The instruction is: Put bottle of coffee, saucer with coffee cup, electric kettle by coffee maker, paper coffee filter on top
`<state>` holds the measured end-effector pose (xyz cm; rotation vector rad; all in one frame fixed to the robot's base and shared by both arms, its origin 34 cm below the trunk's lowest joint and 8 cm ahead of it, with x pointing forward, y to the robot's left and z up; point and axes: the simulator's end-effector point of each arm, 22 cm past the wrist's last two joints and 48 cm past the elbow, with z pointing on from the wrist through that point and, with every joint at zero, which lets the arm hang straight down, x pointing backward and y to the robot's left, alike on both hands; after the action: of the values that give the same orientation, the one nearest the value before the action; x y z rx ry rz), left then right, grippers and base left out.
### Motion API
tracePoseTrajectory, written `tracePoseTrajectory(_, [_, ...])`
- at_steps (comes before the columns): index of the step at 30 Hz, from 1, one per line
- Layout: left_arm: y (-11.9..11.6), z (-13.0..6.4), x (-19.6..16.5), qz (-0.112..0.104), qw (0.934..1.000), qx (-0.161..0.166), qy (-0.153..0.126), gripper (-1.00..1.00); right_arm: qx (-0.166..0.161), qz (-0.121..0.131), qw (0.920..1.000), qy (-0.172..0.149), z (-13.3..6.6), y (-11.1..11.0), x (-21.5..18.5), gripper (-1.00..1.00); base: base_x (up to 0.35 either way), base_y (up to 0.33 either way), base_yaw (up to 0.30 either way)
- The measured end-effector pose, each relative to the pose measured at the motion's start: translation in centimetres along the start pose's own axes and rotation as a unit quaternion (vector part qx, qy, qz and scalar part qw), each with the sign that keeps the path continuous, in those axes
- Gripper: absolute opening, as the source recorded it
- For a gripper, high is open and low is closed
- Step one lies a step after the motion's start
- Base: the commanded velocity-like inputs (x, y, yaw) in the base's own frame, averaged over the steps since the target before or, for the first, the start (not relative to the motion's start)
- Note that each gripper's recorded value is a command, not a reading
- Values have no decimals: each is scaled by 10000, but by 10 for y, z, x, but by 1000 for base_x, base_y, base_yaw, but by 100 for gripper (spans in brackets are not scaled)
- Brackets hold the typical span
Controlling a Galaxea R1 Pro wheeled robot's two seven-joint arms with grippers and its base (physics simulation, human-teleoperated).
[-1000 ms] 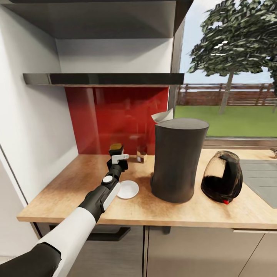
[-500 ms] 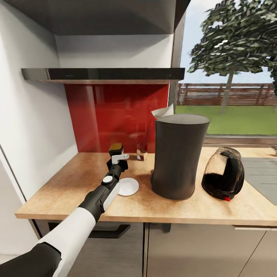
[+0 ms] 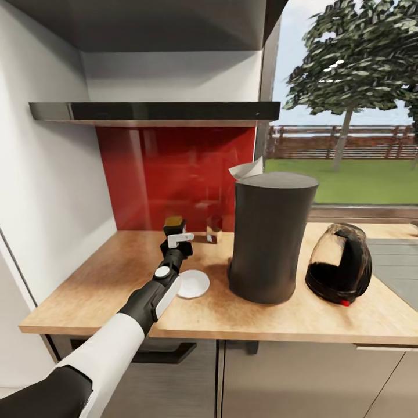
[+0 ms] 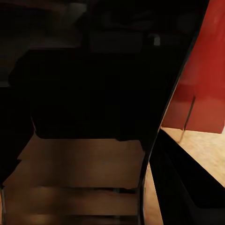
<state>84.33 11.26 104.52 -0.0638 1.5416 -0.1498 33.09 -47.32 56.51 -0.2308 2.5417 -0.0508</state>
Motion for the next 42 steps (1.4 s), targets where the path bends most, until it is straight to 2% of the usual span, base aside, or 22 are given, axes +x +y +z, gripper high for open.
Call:
tracePoseTrajectory(15, [13,1,2,56,10000,-75,-33,-100,-2,2,10000,3,0,0,0,100,65,0,0])
tracePoseTrajectory(42, [13,0,-3,66,9999,-74,-65,-100,1,6,10000,-33,0,0,-3,100,9,0,-75])
